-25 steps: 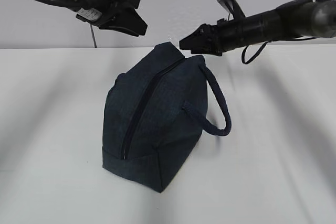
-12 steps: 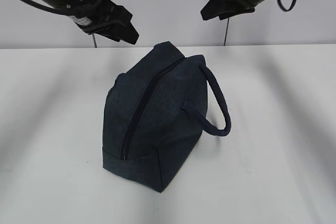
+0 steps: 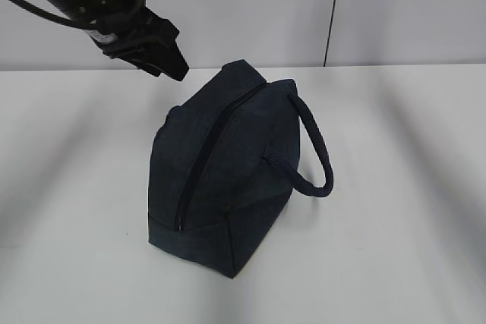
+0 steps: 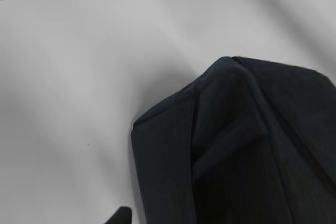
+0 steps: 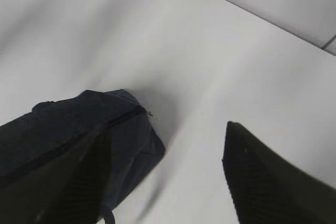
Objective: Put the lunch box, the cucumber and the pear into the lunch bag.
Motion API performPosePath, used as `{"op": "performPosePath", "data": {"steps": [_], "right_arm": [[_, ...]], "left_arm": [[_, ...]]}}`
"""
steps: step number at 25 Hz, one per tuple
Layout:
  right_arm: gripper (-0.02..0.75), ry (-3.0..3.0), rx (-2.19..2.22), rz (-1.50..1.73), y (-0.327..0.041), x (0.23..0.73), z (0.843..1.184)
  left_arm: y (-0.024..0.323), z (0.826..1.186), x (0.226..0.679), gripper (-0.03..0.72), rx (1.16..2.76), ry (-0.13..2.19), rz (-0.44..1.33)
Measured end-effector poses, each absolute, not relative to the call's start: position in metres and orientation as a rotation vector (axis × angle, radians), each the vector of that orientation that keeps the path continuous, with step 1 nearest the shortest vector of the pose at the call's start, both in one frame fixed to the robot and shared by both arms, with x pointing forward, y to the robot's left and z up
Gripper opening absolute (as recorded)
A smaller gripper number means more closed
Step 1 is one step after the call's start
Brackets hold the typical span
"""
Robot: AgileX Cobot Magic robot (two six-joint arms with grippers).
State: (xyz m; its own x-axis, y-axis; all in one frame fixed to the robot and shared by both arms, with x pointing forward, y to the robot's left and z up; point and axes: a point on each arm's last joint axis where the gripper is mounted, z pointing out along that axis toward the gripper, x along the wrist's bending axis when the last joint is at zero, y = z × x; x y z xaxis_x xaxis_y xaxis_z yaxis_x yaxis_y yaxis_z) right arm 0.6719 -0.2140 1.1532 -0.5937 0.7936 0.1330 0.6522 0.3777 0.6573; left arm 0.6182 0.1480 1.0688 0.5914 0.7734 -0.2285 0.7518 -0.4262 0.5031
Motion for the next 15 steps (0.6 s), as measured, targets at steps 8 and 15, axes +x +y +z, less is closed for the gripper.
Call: {"op": "performPosePath", "data": {"steps": [8, 15], "right_arm": [[0.512, 2.260, 1.440, 0.879, -0.201, 0.639, 1.192], [0.440, 2.117, 1.474, 0.856, -0.213, 0.610, 1.226]], "left_arm": [[0.172, 1.097, 0.596, 0.320, 2.310, 1.416, 0.170], [0.193, 1.137, 0.567, 0.320, 2.265, 1.546, 0.306]]}}
